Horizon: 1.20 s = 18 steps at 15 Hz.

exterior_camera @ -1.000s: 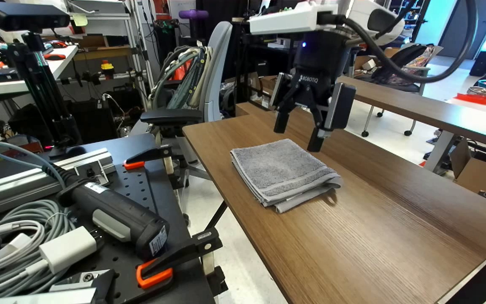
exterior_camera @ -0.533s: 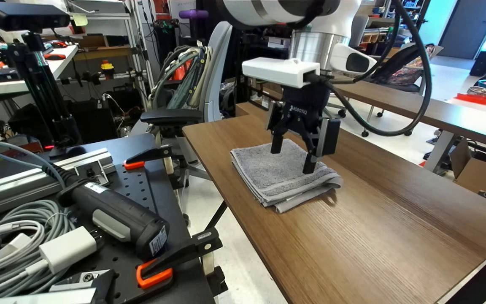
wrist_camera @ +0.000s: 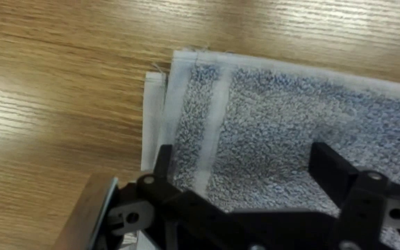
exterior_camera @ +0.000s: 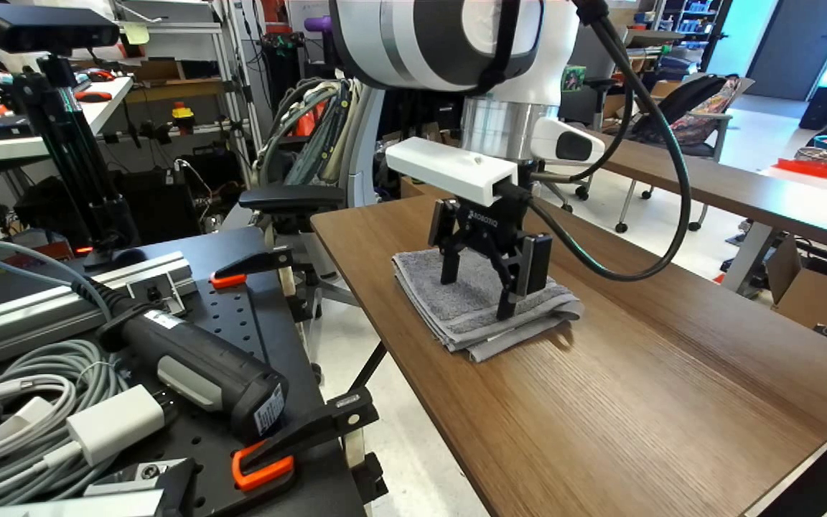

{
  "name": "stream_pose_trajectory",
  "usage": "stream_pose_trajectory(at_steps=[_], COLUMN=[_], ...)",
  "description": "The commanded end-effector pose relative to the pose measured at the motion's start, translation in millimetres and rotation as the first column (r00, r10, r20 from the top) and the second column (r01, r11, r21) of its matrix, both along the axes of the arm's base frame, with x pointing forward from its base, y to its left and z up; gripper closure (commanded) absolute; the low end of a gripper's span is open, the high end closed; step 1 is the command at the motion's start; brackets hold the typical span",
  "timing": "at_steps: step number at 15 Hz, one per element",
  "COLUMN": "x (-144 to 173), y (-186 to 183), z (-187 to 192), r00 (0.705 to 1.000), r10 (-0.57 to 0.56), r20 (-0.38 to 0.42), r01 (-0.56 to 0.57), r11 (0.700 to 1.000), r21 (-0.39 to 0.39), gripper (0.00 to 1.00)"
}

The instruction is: Push the towel to the right

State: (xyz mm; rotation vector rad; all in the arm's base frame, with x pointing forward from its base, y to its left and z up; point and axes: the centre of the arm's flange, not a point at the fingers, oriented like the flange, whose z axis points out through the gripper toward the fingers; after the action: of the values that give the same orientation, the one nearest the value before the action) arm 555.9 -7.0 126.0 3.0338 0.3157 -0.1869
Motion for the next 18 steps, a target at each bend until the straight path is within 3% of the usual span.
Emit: stream_pose_trajectory(at_steps=[1, 11, 18], x=[-10, 3, 47], y=[-2, 5, 26], z=[-9, -12, -9], r00=[0.998, 0.992, 0.992], r10=[0.059, 0.123, 0.119], r20=[0.013, -0.038, -0.052], r01=[-0.059, -0.123, -0.118], r11=[0.998, 0.992, 0.993], r21=[0.011, 0.017, 0.016], gripper=[0.00, 0.00, 0.00])
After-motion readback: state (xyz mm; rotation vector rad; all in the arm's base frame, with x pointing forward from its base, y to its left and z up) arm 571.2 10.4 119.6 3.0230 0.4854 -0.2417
